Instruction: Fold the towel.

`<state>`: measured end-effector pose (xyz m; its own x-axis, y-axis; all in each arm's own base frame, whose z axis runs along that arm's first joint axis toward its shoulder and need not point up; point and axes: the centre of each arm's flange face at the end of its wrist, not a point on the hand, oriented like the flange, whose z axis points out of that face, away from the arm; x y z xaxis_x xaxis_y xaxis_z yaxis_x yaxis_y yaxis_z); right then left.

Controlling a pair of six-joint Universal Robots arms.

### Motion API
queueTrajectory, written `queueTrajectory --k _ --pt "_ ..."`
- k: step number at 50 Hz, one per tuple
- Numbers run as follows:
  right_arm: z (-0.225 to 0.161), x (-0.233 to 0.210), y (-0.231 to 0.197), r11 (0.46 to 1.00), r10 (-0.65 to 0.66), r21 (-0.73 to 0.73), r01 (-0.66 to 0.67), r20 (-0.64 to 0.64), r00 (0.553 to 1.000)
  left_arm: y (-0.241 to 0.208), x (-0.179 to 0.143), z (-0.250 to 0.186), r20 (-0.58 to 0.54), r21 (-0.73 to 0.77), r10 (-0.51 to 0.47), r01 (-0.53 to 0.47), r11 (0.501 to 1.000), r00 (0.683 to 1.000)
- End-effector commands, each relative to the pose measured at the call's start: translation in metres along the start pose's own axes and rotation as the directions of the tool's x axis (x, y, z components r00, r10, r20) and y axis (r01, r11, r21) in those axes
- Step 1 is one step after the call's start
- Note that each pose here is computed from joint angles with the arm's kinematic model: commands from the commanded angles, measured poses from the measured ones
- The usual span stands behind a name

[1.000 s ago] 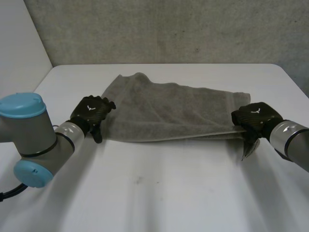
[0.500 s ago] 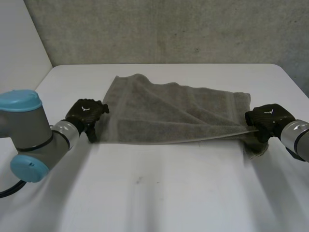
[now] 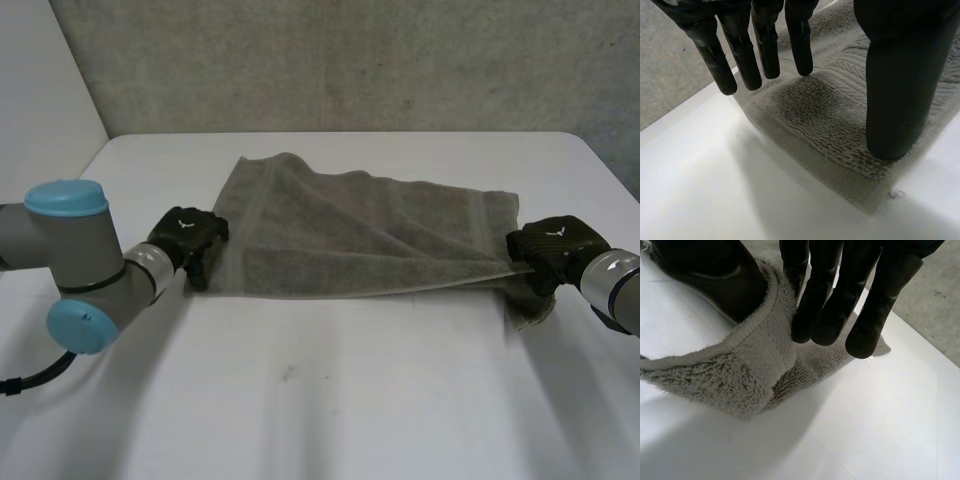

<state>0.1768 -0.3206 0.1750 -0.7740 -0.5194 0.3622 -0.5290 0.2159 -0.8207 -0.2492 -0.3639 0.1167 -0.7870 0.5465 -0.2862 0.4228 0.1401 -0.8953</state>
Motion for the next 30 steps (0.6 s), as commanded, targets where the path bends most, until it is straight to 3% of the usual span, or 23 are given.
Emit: queueTrajectory --k 1,20,30 --pt "0.0 0.0 0.0 1.0 0.0 0.002 0.0 0.0 1.0 0.004 -0.001 0.008 0.0 -0.002 0.017 -0.017 1.0 1.0" --pt "0.002 0.0 0.001 1.0 -0.002 0.003 0.002 0.0 1.0 0.003 -0.002 0.012 0.004 0.001 0.045 -0.045 0.999 0.999" --pt "0.001 0.0 0.0 1.0 -0.003 0.004 0.003 -0.002 1.0 -0.02 -0.005 -0.011 0.018 0.035 0.043 -0.044 0.998 0.999"
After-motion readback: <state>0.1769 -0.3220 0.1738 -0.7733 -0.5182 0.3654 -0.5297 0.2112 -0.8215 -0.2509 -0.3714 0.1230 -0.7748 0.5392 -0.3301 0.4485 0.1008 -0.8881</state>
